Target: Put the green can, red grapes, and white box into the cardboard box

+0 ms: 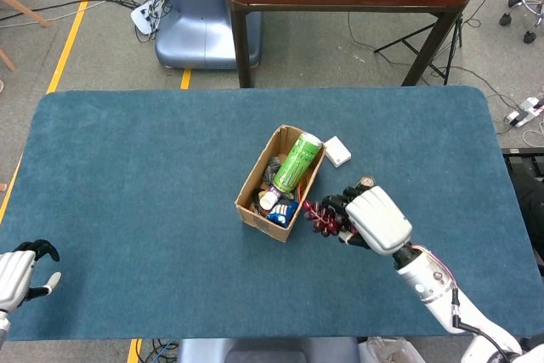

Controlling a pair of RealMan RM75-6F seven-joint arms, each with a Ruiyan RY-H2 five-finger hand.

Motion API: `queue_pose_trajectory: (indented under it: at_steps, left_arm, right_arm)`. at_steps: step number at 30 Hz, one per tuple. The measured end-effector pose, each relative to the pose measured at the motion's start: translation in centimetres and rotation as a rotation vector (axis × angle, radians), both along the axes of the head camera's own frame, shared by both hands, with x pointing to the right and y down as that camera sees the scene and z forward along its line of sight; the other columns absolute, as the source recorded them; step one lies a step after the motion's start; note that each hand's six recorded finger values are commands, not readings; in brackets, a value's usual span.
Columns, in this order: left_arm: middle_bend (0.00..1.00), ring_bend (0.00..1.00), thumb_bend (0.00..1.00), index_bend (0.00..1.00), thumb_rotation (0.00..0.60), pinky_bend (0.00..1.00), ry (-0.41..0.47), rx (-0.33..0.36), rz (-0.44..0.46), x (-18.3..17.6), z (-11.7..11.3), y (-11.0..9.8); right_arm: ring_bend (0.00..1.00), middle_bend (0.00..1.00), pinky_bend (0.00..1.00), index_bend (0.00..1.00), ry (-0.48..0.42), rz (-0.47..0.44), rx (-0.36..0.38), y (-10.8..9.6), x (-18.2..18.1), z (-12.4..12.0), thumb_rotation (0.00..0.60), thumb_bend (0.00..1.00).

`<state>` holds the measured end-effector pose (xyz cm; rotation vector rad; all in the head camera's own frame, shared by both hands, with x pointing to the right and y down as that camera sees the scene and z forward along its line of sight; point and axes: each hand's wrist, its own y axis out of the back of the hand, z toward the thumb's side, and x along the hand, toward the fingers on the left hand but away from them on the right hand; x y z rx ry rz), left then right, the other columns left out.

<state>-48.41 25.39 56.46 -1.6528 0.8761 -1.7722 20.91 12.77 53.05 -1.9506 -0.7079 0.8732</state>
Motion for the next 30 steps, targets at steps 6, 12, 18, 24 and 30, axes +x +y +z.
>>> queue_pose_trajectory:
  at_steps: [6,12,18,24,30]
  left_arm:
    - [0.36,0.31,0.28,0.47,0.6,0.53,0.013,0.013,0.0,0.1,-0.2,-0.1]
    - [0.36,0.31,0.28,0.47,0.6,0.53,0.027,0.023,-0.002,0.1,-0.4,-0.1]
    - [0.36,0.31,0.28,0.47,0.6,0.53,0.039,0.028,-0.004,0.1,-0.6,-0.1]
    - [0.36,0.31,0.28,0.47,0.6,0.53,0.044,0.031,-0.001,0.1,-0.7,-0.1]
    - [0.36,0.31,0.28,0.47,0.6,0.53,0.045,0.032,0.001,0.1,-0.8,0.0]
  right_arm:
    - [0.49,0.59,0.6,0.45,-0.092,0.041,0.07,-2.3,-2.9,-1.0,0.6,0.45]
    - [0.44,0.54,0.6,0.45,-0.18,0.079,0.109,-4.4,-6.5,0.0,0.6,0.44]
    - [0.3,0.37,0.48,0.32,-0.19,0.118,0.125,-6.3,-9.3,2.2,0.6,0.09]
    - [0.13,0.11,0.33,0.01,-0.147,0.121,0.056,-7.0,-11.1,4.8,0.6,0.0]
    - [0.08,0.05,0.31,0.0,-0.16,0.096,0.048,-6.7,-11.8,4.8,0.6,0.0]
